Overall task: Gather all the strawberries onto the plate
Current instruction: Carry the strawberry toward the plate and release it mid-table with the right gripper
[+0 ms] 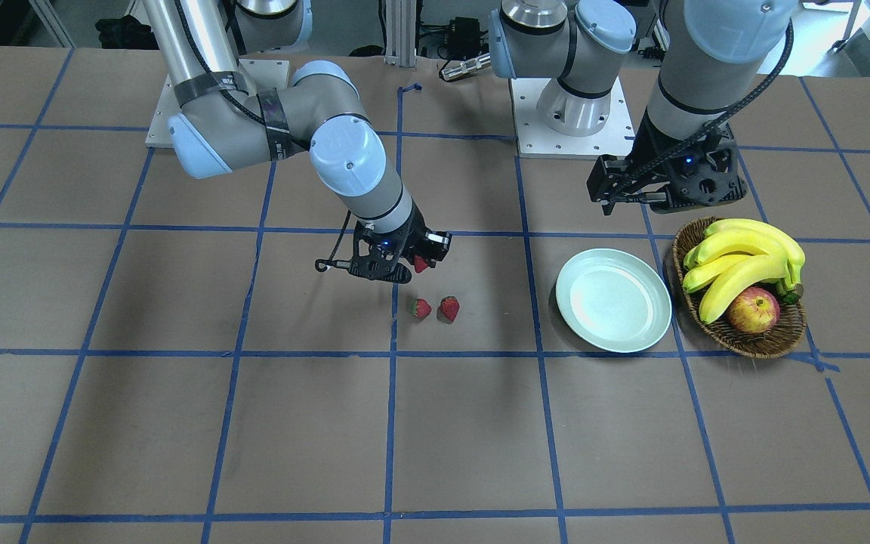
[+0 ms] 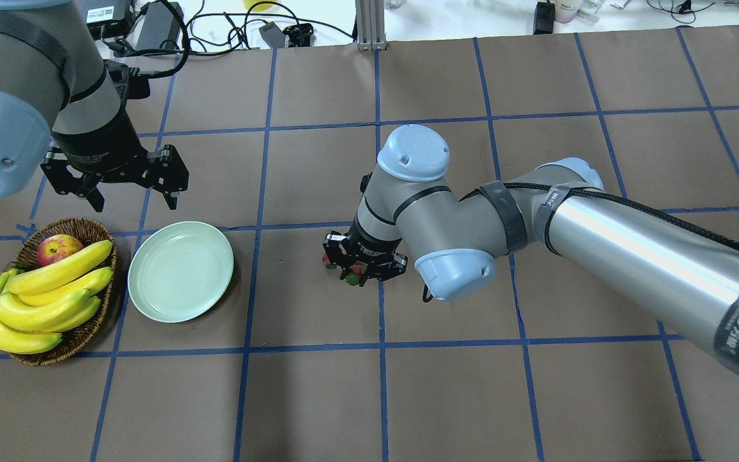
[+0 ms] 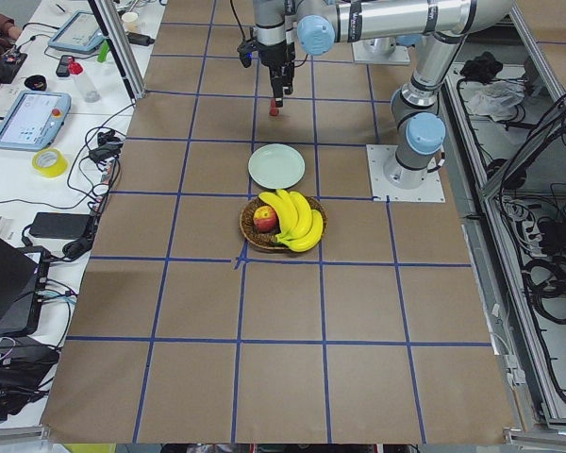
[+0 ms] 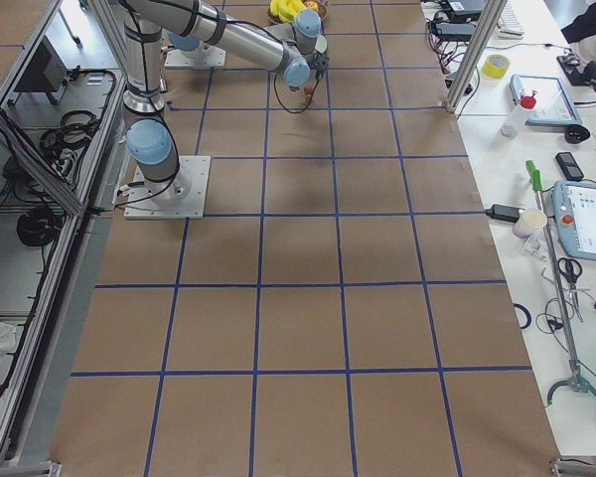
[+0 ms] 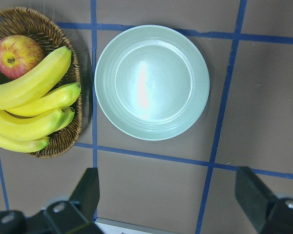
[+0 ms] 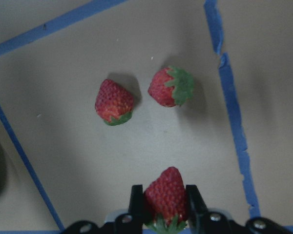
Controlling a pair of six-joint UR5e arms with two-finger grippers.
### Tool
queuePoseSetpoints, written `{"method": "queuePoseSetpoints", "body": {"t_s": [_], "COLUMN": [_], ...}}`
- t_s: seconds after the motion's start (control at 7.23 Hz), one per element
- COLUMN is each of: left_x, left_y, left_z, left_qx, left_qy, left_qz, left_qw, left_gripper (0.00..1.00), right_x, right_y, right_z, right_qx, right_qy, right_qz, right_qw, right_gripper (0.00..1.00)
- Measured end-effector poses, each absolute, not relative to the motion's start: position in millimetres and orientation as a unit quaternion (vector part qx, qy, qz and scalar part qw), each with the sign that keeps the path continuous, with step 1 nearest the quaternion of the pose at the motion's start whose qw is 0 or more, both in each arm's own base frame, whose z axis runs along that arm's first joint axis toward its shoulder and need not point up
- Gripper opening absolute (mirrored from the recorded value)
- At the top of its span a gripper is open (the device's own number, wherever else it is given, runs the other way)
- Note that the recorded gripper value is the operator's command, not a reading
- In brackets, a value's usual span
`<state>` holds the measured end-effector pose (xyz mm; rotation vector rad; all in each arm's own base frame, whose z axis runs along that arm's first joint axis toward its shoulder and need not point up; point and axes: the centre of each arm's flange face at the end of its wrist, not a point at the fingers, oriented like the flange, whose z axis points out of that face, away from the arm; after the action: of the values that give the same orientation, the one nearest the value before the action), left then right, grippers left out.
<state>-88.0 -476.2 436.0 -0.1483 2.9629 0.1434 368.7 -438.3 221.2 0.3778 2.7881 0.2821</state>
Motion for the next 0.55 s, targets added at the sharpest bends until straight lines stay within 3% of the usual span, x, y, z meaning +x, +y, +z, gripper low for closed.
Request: {"method": "queuePoseSetpoints", "body": {"t_s": [0.14, 0.28, 0.42, 0.55], "left_x": [-88, -88, -88, -88], "left_y": [-476, -476, -476, -476], "left_z": [436, 435, 435, 435], "left_qx": [-0.049, -0.049, -0.048, -0.047], "left_qy": [0.994, 0.994, 0.994, 0.994], "left_qz": [0.049, 0.049, 0.05, 0.049], "left_qw": [0.086, 0.086, 0.086, 0.087], "left_gripper": [1.0, 1.0, 1.0, 1.0], "right_x": [376, 381, 382, 383], "right_y": [-437, -437, -438, -438], "right_z": [209, 197, 190, 188], "right_qx": [0.131, 0.129, 0.128, 0.128], "right_qy": [0.97, 0.968, 0.968, 0.968], "right_qz": [0.113, 0.121, 0.123, 0.123], "right_qw": [0.168, 0.178, 0.18, 0.179], "right_gripper": [0.09, 0.51, 0.76, 0.81]}}
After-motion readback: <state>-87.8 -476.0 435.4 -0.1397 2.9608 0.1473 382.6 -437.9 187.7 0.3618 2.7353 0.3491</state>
